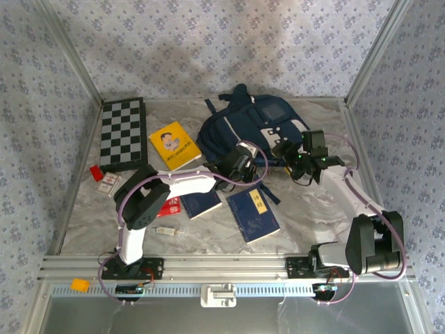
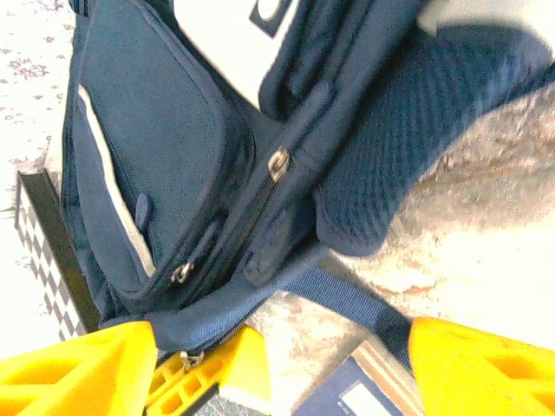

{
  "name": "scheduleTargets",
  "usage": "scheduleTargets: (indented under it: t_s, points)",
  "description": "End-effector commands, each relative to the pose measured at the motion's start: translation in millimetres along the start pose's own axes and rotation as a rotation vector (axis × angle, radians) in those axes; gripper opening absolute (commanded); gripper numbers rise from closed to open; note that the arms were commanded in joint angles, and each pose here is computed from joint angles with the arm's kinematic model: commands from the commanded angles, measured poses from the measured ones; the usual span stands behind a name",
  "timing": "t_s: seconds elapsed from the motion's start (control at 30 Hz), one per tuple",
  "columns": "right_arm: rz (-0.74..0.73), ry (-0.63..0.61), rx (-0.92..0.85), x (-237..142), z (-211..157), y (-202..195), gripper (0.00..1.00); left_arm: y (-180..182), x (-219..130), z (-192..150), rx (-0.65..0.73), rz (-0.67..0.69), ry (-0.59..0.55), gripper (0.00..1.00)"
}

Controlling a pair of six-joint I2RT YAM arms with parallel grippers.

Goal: Pack books, pencil case, and school supplies into a backpack

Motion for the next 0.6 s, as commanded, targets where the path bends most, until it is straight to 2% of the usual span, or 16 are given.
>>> scheduleTargets:
  t_s: [0.0,0.27,0.43,0.5,0.57]
  points:
    - [0.034,0.046,0.101,13.1,-11.7,-3.8,0.74,-12.6,-10.9,35.4,-0.02,-0.051,-0.086,0.0]
    - [0.075,0.019,0.137,40.2,-13.1,16.3,0.62,-19.4,-12.0,38.5,-0.029,-0.088,-0.093,0.0]
    - [0.07,0.023,0.148,60.7,-12.6,15.7,0.39,-26.3,-12.6,41.7,-0.032,-0.119,-0.089,0.0]
    - [0.068,0.02,0.117,63.6,-11.4,16.6,0.33,-29.3,-13.5,42.4,-0.028,-0.13,-0.085,0.0]
    - [0.02,0.021,0.058,62.4,-7.8,14.9,0.21,-29.0,-14.2,41.1,-0.012,-0.13,-0.078,0.0]
Point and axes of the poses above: each hand's point on the last joint's axis, 136 mm out from that joint toward the fingers, its own x axis out along the fingers, its own y axis along the line the jaws close on, z = x × y, the point moved 2 cm from there along -x, back along the fingers, and after that the axes turned 5 degrees about x, right-handed, at the moved point
